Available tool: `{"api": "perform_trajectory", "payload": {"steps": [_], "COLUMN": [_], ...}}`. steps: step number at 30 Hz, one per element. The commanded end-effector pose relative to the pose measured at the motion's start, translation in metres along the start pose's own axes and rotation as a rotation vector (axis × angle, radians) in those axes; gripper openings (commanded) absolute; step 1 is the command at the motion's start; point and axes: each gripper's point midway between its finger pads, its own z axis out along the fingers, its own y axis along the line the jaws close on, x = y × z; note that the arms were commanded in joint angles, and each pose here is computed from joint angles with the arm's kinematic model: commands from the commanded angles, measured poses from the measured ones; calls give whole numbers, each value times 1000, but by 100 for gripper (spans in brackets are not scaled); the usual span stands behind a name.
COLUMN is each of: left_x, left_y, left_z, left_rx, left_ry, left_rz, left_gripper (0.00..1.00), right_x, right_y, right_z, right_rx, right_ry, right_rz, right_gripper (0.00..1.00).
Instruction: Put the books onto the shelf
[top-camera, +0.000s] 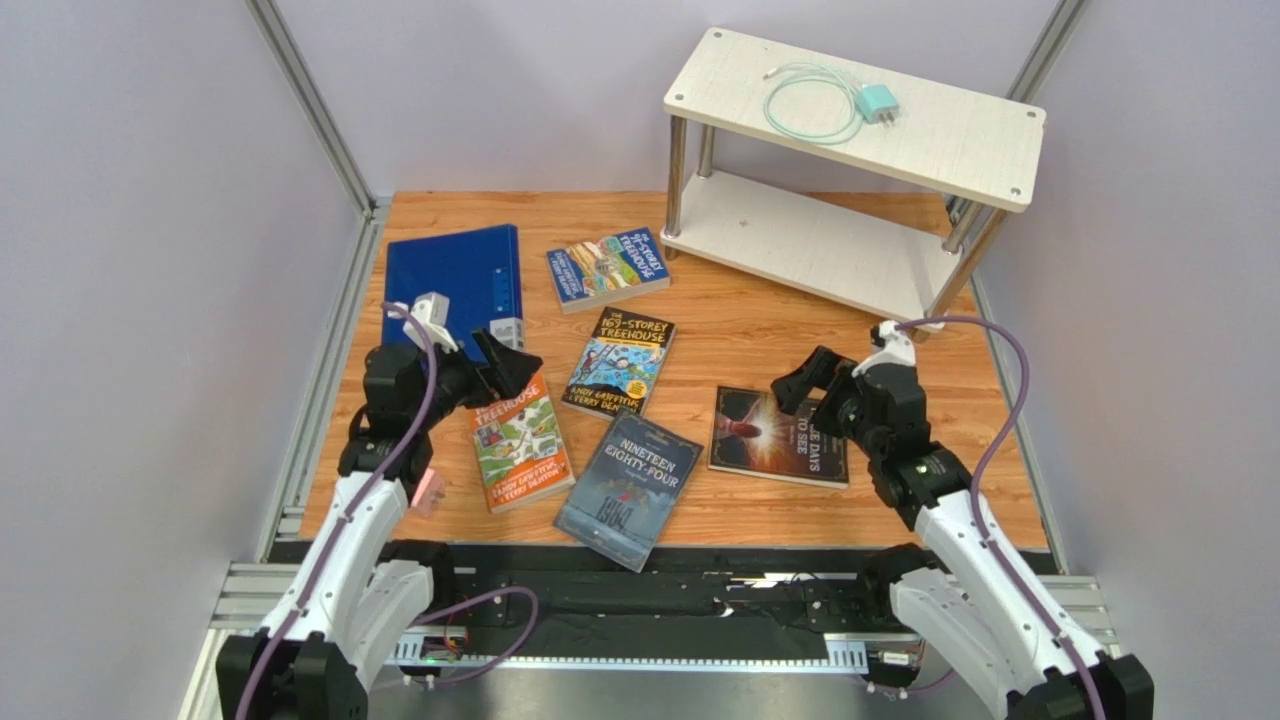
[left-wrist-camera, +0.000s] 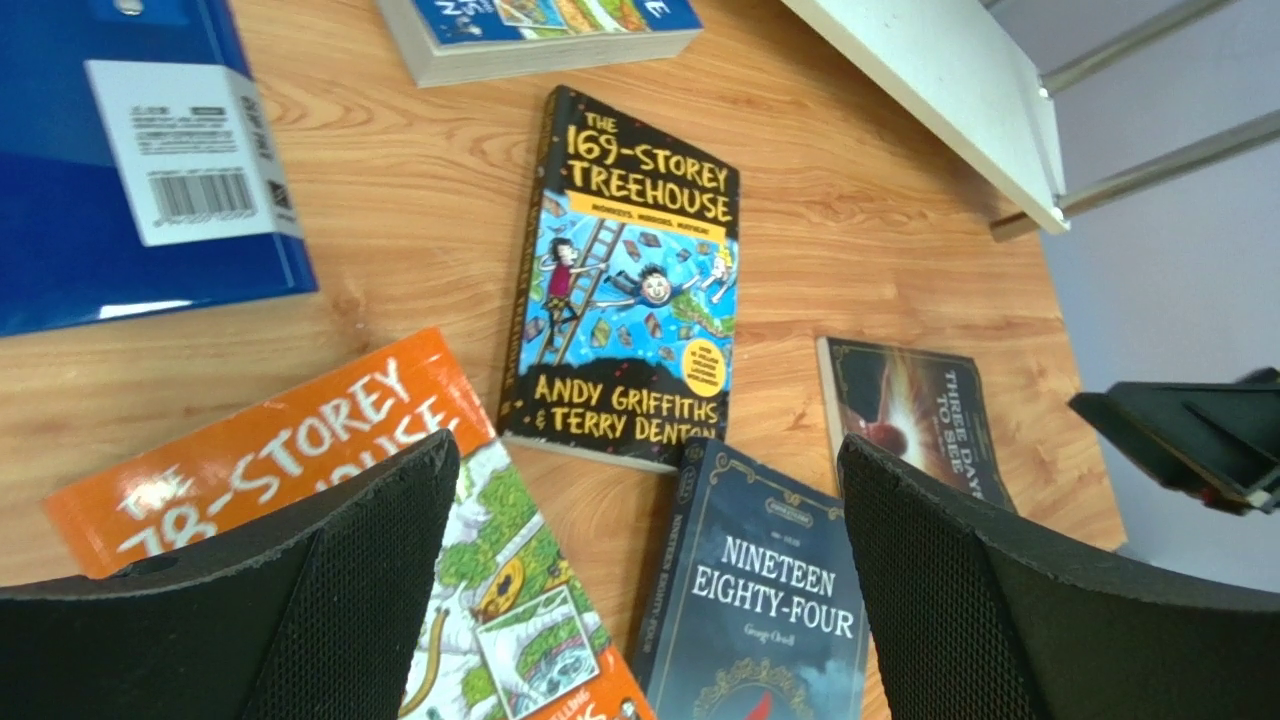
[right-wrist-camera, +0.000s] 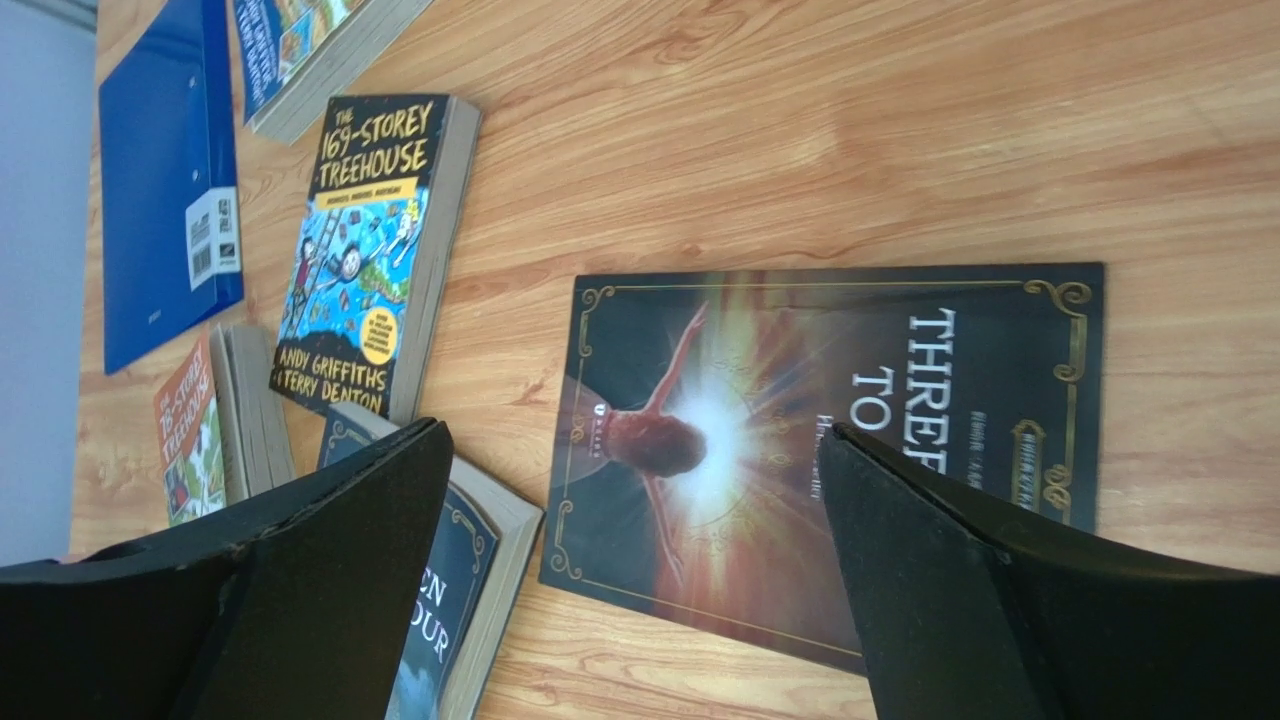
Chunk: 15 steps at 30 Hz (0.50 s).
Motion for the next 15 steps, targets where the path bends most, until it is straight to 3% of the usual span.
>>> {"api": "perform_trajectory", "payload": {"steps": [1, 6, 7, 9, 10, 12, 15], "left_x": [-17, -1, 1, 5, 6, 8, 13], "left_y": [-15, 2, 3, 11, 14, 24, 31], "left_z": [21, 67, 73, 91, 96, 111, 131], "left_rx": [80, 50, 47, 25, 16, -31, -86], "left_ry": [39, 245, 264, 309, 326, 387, 467], "left_rz": [-12, -108, -114, -145, -158, -180, -186], "left_gripper": [93, 70, 50, 29, 5, 0, 0], "right_x": [-15, 6, 7, 15, 16, 17, 29], "right_y": [40, 65, 72, 89, 98, 124, 132], "right_z": [16, 65, 80, 93, 107, 117, 142], "right_rx": [-98, -90, -89, -138, -171, -295, -303], "right_ry": [-20, 166, 191, 243, 256, 270, 361], "right_rz": [-12, -72, -80, -82, -83, -87, -61], "right_gripper": [100, 100, 100, 100, 100, 99, 93]}}
